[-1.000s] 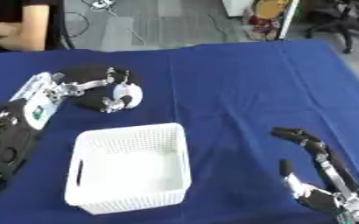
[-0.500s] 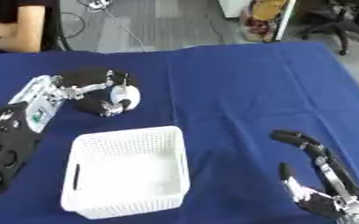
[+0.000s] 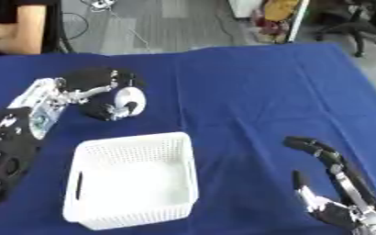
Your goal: Pick up objects on the table and place them in the box.
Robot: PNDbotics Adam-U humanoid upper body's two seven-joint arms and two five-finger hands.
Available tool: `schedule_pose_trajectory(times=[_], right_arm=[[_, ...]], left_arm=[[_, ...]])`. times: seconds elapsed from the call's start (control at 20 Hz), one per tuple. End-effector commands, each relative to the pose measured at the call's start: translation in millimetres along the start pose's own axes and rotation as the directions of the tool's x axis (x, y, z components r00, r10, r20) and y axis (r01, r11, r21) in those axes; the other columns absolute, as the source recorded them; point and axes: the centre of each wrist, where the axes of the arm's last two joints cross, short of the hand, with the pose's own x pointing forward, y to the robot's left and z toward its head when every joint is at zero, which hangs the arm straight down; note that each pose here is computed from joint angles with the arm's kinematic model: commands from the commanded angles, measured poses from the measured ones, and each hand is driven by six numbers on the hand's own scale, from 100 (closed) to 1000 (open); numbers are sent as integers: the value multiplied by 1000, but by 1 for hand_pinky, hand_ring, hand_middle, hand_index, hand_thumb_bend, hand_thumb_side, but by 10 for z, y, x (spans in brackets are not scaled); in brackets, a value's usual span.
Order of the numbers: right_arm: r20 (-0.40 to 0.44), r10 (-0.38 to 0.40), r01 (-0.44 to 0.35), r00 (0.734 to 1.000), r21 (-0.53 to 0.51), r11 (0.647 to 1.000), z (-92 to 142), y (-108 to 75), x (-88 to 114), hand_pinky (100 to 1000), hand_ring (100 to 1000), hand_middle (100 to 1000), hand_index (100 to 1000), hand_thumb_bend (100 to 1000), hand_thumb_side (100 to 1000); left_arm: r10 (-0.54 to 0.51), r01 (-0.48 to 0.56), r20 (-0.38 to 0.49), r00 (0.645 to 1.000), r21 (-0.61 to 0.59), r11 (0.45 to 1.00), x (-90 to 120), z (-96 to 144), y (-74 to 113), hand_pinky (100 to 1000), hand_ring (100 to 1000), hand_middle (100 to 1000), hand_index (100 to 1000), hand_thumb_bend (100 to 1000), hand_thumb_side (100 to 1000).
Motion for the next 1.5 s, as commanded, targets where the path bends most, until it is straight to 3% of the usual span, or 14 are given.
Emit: schedule_pose_trajectory(times=[0.05,0.4,1.1,1.4,1.5], right_arm=[[43,28,-28,999,8,1000,-68,-86,41,886,884,788,881,100,525],[62,31,-32,998,9,999,-115,-102,48,886,885,788,881,100,523],[89,36,-37,995,10,999,-185,-127,59,887,886,788,881,100,528],[87,37,-38,995,10,999,-180,-128,58,886,886,788,881,100,528],[86,37,-38,996,10,999,-177,-128,58,886,886,788,881,100,527]], left_arm=[[-42,42,-9,999,22,999,-55,6,165,772,782,834,933,735,855],[-40,39,-35,999,-16,999,-115,52,127,770,781,846,932,705,847],[-14,-6,-142,990,-133,991,-262,223,-81,764,777,860,930,705,932],[-4,-21,-151,989,-165,986,-280,258,-118,698,750,852,915,684,910],[-1,-27,-153,988,-181,983,-283,265,-123,615,684,811,896,658,879]])
